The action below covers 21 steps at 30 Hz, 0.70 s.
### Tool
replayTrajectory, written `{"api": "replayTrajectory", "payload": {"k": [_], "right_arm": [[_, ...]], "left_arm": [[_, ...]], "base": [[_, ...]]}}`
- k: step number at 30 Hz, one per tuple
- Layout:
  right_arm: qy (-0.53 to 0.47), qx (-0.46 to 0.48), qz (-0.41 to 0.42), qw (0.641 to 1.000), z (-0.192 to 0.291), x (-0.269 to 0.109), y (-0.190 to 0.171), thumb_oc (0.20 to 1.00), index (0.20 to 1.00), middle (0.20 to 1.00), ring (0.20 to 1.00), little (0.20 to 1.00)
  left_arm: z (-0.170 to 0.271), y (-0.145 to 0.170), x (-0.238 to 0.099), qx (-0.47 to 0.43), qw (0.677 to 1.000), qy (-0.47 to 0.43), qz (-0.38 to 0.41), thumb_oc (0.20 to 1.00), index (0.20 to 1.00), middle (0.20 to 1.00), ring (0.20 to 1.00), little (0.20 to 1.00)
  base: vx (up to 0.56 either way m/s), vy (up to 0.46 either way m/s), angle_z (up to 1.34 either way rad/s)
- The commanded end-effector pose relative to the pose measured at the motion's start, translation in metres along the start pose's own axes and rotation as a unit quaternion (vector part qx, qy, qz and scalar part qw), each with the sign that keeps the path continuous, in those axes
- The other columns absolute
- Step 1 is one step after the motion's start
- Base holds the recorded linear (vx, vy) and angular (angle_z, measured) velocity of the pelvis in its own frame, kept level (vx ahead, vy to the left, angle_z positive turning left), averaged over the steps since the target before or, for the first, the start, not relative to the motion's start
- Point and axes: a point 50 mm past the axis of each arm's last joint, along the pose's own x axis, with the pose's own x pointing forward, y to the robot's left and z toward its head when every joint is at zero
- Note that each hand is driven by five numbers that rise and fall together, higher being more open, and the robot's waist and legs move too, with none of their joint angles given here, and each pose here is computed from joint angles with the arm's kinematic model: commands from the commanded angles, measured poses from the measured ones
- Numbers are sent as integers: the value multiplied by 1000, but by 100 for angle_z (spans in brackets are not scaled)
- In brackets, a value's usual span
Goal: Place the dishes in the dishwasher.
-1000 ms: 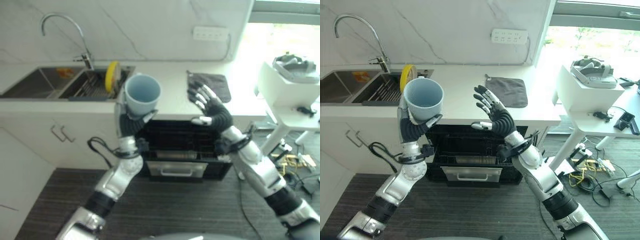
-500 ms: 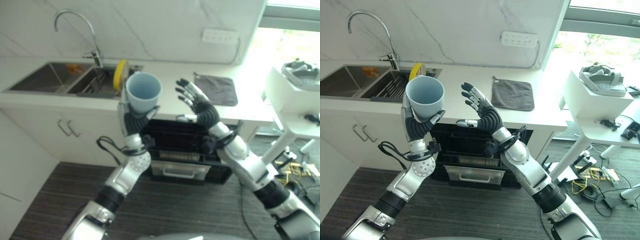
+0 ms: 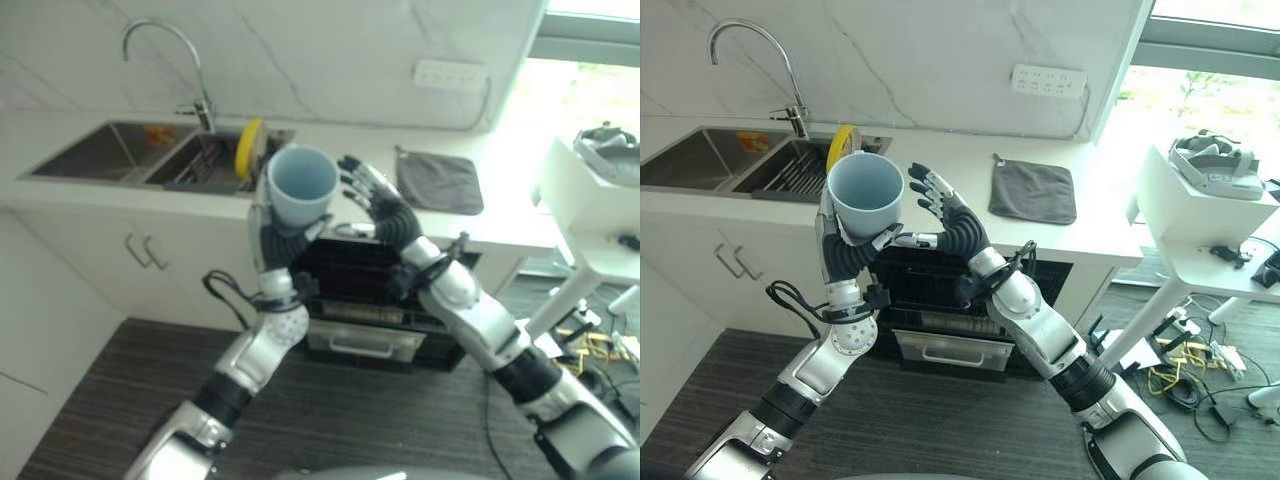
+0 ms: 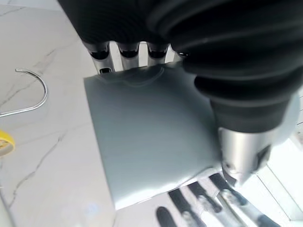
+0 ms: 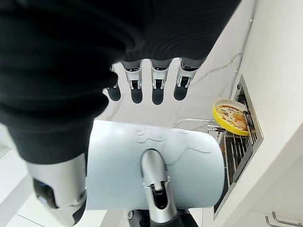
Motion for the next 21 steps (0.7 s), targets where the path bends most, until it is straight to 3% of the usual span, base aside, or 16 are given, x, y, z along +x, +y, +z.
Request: {"api": "replayTrajectory", "payload": {"k": [1,21], "right_arm": [[-67,-4,14,998,31,21,4,1000,1000,1000,1000,1000],[-65,14,7,998,31,27,7,1000,1000,1000,1000,1000]], "left_arm": [[28,-13,23,-50,997,-65,-9,200,200,200,200,200],[39,-24,5,-86,992,-71,-61,200,200,200,200,200]], "base": [[36,2,15],[27,-1,2]]}}
